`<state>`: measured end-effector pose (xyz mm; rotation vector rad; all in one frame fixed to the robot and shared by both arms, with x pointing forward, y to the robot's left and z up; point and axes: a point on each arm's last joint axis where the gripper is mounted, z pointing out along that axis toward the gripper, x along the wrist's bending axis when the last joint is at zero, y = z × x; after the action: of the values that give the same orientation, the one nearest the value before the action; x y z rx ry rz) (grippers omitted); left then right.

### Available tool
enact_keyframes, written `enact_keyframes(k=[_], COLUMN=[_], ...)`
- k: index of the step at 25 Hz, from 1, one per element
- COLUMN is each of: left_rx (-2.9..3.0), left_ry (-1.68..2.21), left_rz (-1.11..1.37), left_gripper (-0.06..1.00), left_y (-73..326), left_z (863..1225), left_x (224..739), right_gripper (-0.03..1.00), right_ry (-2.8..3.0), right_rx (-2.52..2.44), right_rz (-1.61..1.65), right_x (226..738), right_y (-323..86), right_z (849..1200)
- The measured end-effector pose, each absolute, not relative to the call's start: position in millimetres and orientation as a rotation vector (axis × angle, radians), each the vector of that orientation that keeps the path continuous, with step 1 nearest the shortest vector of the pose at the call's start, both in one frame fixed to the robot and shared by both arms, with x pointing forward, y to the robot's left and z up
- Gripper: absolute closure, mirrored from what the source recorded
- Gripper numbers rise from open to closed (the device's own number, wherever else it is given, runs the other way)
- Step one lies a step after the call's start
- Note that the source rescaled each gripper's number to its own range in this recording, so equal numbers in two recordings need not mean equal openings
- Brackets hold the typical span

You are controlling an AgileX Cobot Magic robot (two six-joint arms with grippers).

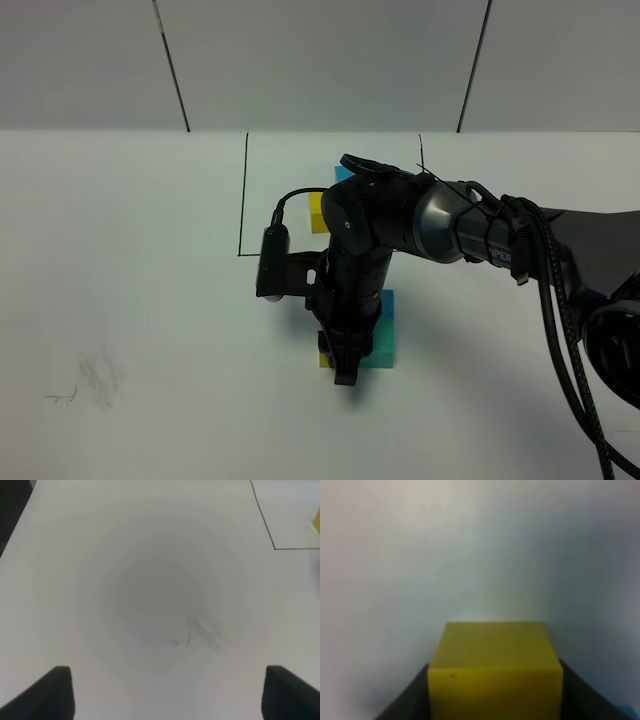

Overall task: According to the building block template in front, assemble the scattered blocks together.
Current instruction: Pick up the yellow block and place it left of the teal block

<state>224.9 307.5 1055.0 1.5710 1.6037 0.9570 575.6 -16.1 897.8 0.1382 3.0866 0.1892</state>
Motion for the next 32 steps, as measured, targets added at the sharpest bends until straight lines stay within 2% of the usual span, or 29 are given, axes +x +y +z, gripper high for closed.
enact_keyframes(k=[7,15,18,27,32], left_rx=[1.571,1.572,1.572,1.572,1.572], left_ry=[1.604,1.603,1.603,1.603,1.603], left_rz=[0.957,0.958,0.958,0.958,0.958], left_gripper=[0.24,0.24,0.24,0.24,0.24], left_y=[307.5,307.5,307.5,307.5,307.5], left_z=[1055.0,1055.0,1055.0,1055.0,1055.0], left_x=[224.9,224.9,224.9,224.9,224.9], right_gripper=[0.66,0.63,0.54,0.1,-0.01], right_ry=[3.083,3.048,3.055,3.04,2.976], right_rx=[0.134,0.129,0.132,0.159,0.217], right_rz=[0.18,0.214,0.211,0.234,0.308], right_x=[575.5,575.8,575.2,573.7,570.5], right_y=[-18.0,-18.3,-18.4,-19.3,-21.7], right_z=[896.2,911.7,911.6,925.2,960.1])
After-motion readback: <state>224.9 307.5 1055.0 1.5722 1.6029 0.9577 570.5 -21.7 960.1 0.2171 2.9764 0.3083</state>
